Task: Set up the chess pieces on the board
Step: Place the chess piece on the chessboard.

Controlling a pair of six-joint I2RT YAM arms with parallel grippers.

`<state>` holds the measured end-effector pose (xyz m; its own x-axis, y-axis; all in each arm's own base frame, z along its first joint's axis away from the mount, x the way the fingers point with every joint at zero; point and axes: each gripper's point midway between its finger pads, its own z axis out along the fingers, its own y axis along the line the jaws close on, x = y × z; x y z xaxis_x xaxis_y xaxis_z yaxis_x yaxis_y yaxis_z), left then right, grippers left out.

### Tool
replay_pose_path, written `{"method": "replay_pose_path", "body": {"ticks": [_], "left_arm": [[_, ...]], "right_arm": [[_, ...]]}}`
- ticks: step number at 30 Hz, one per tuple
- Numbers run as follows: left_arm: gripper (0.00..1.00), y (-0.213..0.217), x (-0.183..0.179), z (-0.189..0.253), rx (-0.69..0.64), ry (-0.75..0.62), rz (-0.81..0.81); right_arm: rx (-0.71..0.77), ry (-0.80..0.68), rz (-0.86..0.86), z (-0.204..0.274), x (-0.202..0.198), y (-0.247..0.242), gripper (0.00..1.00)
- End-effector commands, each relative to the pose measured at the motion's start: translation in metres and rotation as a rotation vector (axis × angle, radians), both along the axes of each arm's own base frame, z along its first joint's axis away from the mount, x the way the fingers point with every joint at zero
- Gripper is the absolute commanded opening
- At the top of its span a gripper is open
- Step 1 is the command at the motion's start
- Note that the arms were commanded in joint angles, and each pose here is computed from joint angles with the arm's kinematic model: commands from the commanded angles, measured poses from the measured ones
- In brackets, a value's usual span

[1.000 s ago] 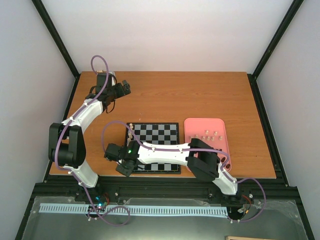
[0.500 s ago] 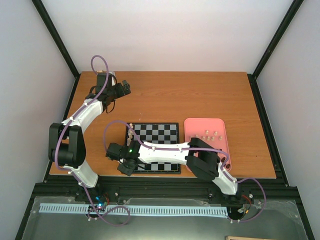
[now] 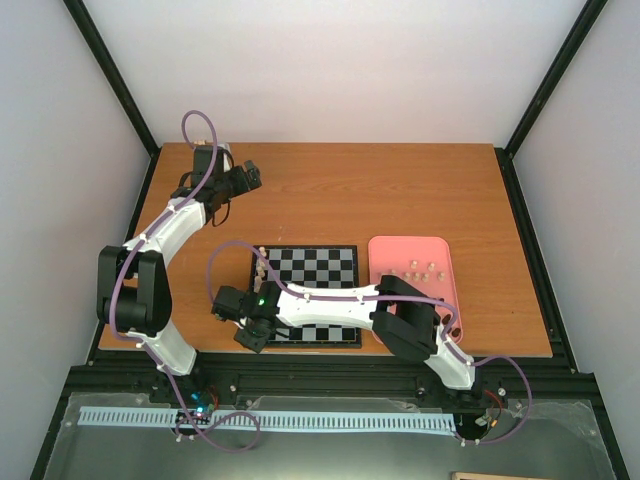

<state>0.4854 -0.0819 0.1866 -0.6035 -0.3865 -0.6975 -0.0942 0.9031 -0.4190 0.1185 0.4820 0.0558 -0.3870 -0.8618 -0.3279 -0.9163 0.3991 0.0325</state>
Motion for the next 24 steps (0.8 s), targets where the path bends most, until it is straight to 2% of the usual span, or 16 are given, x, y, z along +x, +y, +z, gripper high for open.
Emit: {"method": "replay_pose_path", "body": {"ticks": [1,7,12,15,21,24], "left_arm": [[1.0,0.003,0.0,0.016,0.01,-0.042,0.002],[1.0,0.003,-0.001,0.017,0.009,-0.045,0.0],[1.0,0.002,-0.001,0.017,0.007,-0.044,-0.002],[1.0,0.002,-0.001,0.017,0.009,-0.045,-0.003],[1.0,0.002,-0.001,0.018,0.008,-0.046,-0.003],[1.0,0.002,-0.001,0.017,0.009,-0.045,-0.005]], "right_arm": [[-0.007,-0.001,-0.007,-0.003,0.002,-0.004,0.19],[0.002,-0.009,-0.014,0.002,0.003,-0.005,0.23],[0.021,-0.033,-0.024,0.012,0.006,-0.008,0.35],[0.045,-0.035,-0.021,0.021,0.005,-0.007,0.38],[0.1,-0.069,-0.027,0.055,0.005,-0.014,0.39],[0.12,-0.12,-0.062,0.074,0.011,-0.027,0.45]]}}
